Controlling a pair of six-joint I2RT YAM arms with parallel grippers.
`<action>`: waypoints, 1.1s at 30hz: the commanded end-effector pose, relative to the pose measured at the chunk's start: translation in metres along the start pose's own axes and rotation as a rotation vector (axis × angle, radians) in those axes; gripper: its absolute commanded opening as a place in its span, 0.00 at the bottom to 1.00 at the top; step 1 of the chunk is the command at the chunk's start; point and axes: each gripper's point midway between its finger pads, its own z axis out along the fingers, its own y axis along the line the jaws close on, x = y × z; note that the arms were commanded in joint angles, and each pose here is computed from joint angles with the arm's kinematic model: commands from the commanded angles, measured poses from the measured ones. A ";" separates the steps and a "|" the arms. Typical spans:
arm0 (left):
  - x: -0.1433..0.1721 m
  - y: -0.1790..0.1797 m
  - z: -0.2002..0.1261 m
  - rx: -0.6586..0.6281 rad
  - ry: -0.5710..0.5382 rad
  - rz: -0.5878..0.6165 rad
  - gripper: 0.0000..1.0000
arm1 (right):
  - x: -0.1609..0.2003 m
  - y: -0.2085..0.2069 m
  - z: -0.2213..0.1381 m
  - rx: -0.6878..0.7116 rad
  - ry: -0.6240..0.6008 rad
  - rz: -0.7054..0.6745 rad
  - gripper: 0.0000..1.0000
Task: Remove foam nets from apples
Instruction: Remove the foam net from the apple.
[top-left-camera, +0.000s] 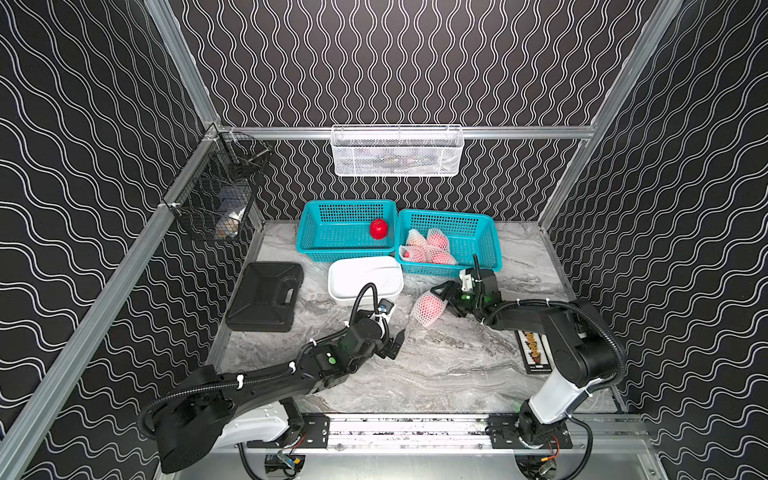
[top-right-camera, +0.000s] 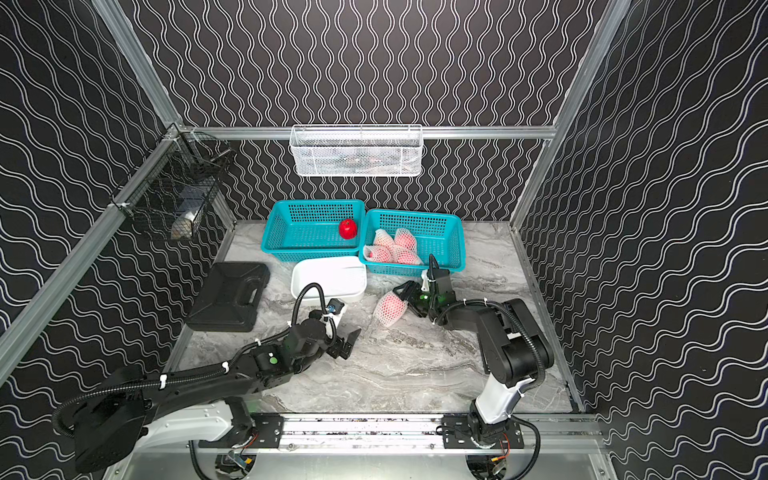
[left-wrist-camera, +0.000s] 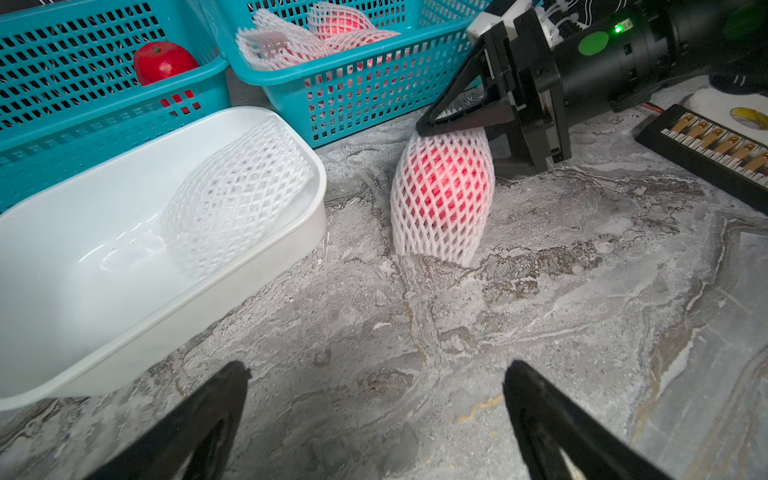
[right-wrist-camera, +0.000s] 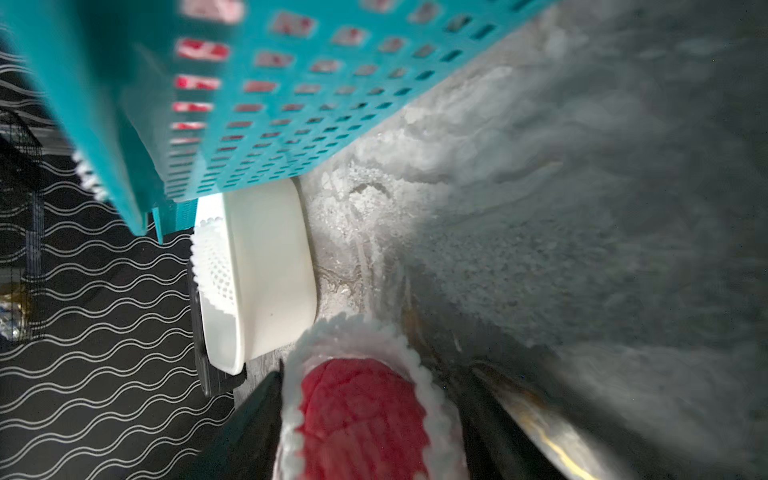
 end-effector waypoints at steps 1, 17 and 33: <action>-0.007 0.000 0.000 -0.002 -0.018 0.003 1.00 | -0.003 0.010 -0.002 -0.005 -0.019 -0.077 0.59; -0.002 0.006 -0.005 -0.026 -0.013 -0.003 1.00 | 0.013 0.032 -0.007 -0.004 0.008 -0.297 0.30; -0.003 0.013 -0.009 -0.053 -0.029 -0.008 1.00 | 0.076 0.097 -0.017 -0.193 0.019 -0.683 0.07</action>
